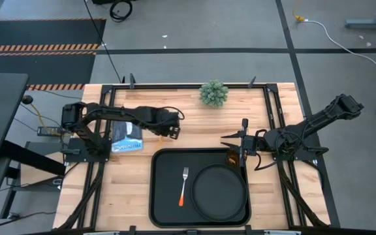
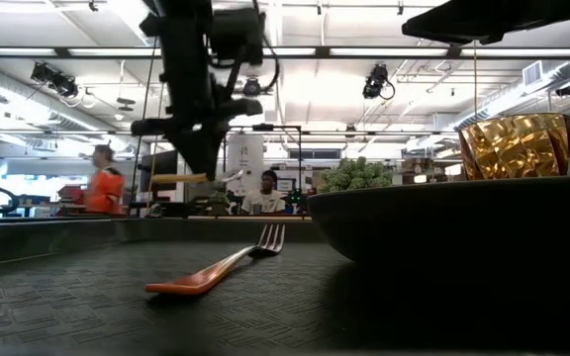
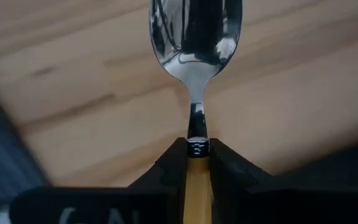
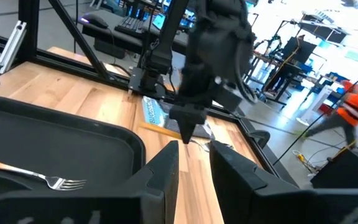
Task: Pick and place plate/cup/fork/spoon on tray
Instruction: Put the yellow spoon on the black tray to the left of the orange fork
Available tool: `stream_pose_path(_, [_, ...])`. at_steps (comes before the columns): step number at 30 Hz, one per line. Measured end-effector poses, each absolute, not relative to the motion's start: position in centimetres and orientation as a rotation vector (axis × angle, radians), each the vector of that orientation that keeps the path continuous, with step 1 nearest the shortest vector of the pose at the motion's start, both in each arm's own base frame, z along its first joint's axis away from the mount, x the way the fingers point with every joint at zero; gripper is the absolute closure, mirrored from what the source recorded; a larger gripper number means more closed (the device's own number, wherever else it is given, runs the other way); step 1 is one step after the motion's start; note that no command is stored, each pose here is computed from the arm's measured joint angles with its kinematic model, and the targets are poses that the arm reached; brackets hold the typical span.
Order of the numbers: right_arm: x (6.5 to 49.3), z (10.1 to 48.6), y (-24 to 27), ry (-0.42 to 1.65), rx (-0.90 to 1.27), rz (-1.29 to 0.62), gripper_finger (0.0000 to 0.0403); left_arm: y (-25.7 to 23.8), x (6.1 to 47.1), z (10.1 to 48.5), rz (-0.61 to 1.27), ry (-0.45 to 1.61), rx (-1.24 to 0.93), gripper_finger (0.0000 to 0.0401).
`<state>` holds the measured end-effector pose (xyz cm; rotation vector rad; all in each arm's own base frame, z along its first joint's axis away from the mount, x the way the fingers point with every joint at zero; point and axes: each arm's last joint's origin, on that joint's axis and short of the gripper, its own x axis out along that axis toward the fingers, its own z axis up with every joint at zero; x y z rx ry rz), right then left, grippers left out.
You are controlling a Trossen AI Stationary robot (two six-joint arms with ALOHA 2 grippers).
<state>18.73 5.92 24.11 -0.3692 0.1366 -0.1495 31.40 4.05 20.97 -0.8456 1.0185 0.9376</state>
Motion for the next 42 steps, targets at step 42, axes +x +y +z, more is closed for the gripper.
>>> stream_pose_path(42, [18.7, 24.0, 5.9, 0.15, -0.372, -0.142, 0.0305, -16.2, 32.1, 16.1, 0.822, 0.89, -1.143, 0.0344])
